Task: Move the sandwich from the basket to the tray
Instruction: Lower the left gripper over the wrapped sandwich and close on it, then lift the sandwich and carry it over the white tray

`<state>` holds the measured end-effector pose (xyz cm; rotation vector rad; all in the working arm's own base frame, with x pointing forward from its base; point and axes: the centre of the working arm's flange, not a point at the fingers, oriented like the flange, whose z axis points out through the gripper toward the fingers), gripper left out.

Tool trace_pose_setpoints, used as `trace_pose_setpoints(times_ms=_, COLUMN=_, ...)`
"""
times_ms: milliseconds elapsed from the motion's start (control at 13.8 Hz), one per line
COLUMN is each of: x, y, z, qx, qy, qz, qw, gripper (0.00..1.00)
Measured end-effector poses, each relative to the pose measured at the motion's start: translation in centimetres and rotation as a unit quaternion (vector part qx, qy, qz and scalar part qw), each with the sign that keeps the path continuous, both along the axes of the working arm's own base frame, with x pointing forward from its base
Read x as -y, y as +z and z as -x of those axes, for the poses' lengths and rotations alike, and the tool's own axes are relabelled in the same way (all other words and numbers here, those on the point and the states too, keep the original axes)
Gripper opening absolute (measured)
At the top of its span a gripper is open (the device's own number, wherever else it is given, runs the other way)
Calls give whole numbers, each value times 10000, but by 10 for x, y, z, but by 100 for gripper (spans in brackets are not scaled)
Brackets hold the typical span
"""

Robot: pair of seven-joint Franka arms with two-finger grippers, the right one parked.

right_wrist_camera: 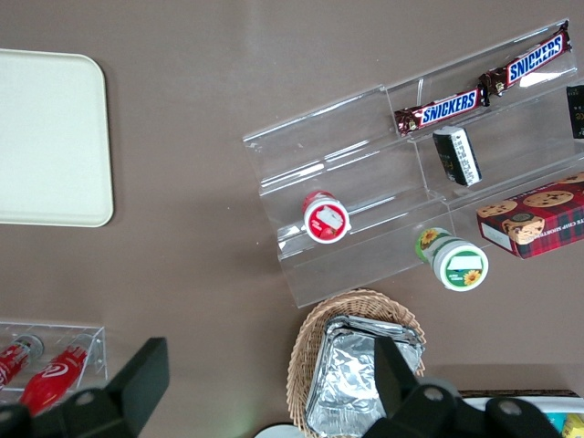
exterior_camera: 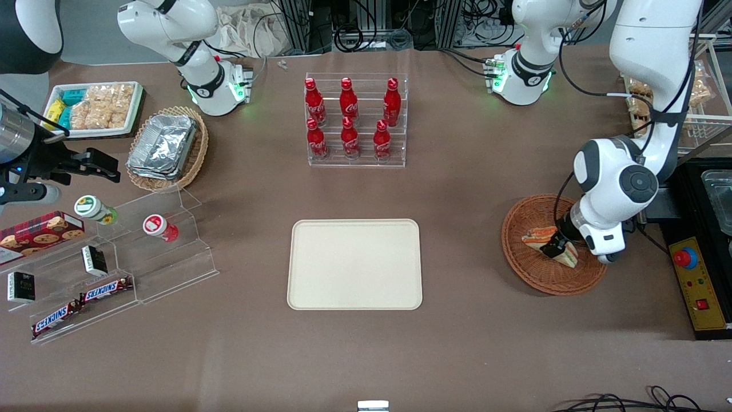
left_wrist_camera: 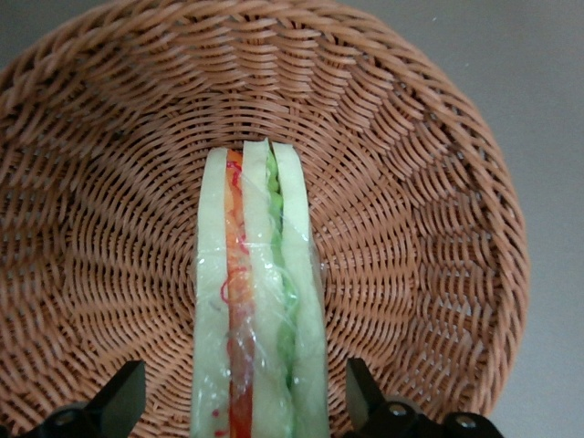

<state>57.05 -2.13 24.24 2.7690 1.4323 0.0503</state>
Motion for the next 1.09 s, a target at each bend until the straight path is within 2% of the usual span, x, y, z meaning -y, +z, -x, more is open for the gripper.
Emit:
trace_pose_setpoints(times_ms=73, x=0, y=-3, z=0, qx=-5, qy=15, qz=0, qw=10000, gripper=96)
trace_pose_setpoints(times_ms=145, x=0, y=-5, z=-1, qx=11, qy=19, qz=0, qw=10000, gripper=89)
trace_pose_setpoints(times_ms=218, x=0, y=-6, z=-1, qx=30, qy=23, qz=0, qw=10000, gripper=89)
trace_pose_setpoints(times_ms=291, x=0, y=-6, z=-1, qx=34, qy=27, qz=0, qw=10000, gripper=81)
trace_pose_setpoints(times_ms=509, x=-1, y=-4, z=-3, qx=68, qy=32, qz=0, qw=10000, gripper=46)
trace_pose_setpoints(times_ms=582, x=-1, y=-1, z=-5, qx=110, qy=27, qz=-3, qw=9999, gripper=39)
trace_pose_setpoints(times_ms=727, x=0, y=16, z=-9, qx=200, qy=-5, qz=-16, qw=9998, gripper=32)
trace_pose_setpoints(times_ms=873, x=11, y=46, z=-9, qx=57, qy=-191, qz=-71, qw=9998, gripper=20)
trace_pose_setpoints(times_ms=1091, x=63, y=111, z=-8, qx=-193, qy=-682, qz=-88, qw=9974, gripper=20)
